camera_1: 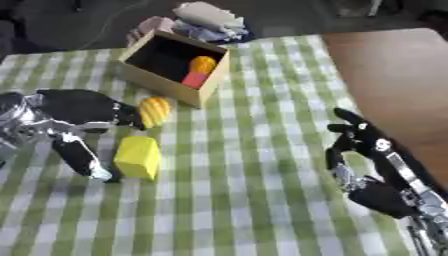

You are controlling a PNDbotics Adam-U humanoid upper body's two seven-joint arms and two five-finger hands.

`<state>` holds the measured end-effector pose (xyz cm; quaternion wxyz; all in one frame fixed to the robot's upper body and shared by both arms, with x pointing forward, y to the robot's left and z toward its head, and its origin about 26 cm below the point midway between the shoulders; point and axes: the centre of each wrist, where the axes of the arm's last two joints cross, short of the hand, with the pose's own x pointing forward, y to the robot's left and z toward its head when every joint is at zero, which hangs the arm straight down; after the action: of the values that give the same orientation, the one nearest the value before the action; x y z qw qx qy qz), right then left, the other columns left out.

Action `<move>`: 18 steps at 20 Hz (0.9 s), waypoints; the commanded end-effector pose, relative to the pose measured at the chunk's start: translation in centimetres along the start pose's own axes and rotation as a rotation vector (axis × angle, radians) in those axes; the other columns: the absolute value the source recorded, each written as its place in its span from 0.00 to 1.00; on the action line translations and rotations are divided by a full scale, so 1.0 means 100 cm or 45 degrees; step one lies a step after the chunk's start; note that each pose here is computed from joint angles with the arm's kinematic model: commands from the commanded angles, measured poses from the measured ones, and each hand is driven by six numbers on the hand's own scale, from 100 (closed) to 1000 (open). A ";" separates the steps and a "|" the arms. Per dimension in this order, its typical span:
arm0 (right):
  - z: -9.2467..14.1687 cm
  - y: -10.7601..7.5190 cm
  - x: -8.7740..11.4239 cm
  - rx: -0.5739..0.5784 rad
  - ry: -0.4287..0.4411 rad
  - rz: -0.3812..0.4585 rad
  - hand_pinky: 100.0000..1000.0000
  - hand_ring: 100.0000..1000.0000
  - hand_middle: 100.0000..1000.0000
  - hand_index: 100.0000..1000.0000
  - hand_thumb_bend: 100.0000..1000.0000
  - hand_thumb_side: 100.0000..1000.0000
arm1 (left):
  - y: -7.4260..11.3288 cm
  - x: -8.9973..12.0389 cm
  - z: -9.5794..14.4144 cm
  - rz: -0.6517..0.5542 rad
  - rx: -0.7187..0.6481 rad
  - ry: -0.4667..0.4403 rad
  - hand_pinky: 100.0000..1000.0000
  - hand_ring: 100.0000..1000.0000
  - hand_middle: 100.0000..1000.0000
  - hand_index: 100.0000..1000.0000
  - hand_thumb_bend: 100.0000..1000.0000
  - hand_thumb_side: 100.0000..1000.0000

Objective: Pick up objects on the table and place them in the box.

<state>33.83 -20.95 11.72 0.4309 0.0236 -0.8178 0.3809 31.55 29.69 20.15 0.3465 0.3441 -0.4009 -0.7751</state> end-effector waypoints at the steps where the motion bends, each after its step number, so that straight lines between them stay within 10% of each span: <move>1: -0.002 -0.008 0.005 -0.008 -0.021 0.035 0.67 0.89 0.42 0.98 0.00 0.41 | 0.002 -0.004 -0.001 -0.025 0.027 0.037 0.80 0.79 0.85 0.92 0.48 0.49; 18: -0.002 -0.008 0.004 -0.015 -0.019 0.031 0.67 0.89 0.42 0.98 0.00 0.41 | 0.006 -0.008 -0.003 0.074 0.261 0.057 0.63 0.51 0.56 0.70 0.18 0.20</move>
<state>33.83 -20.95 11.73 0.4311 0.0229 -0.8182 0.3797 32.43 29.60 19.04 0.3515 0.3648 -0.4685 -0.7238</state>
